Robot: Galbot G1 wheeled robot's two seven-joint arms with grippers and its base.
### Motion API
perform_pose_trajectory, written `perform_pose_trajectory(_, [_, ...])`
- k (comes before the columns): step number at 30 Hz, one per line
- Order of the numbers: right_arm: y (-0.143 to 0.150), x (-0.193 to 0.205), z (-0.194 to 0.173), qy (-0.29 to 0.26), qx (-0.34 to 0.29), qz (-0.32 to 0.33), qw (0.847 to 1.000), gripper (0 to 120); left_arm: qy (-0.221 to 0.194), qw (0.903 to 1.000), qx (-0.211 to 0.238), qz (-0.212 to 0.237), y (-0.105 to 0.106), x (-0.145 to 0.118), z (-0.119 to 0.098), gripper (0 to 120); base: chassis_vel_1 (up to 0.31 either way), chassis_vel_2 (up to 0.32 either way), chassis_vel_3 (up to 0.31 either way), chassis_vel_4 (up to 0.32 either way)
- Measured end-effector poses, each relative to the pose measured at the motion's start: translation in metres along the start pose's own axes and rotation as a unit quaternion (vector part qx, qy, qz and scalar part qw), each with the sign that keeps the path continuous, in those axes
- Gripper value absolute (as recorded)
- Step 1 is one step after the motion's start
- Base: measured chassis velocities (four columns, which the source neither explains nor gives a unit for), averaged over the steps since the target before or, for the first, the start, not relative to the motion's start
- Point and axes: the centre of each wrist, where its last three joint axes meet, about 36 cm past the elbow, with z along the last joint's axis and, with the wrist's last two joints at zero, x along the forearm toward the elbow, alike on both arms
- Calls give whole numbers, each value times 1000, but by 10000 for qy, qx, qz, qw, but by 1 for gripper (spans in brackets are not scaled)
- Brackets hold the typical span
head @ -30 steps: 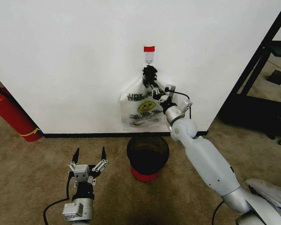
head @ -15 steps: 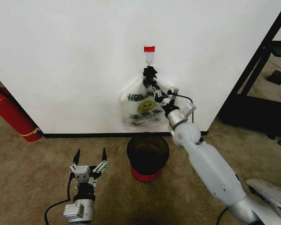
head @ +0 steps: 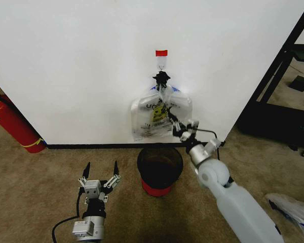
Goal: Pick up the garbage bag from the wall and place it over the trash bin.
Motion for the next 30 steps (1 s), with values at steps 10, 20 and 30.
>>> perform_pose_trajectory(10, [15, 53, 4, 57, 219, -55, 9997, 0, -12, 10000, 38, 82, -4, -3, 2, 100, 0, 0, 0, 0])
perform_pose_trajectory(20, [12, 67, 5, -16, 291, 124, 9995, 0, 13, 9998, 51, 165, -7, -5, 6, 100, 0, 0, 0, 0])
perform_pose_trajectory(30, [-1, 6, -12, -116, 333, 194, 9992, 16, 52, 9999, 6, 124, -3, -2, 6, 100, 0, 0, 0, 0])
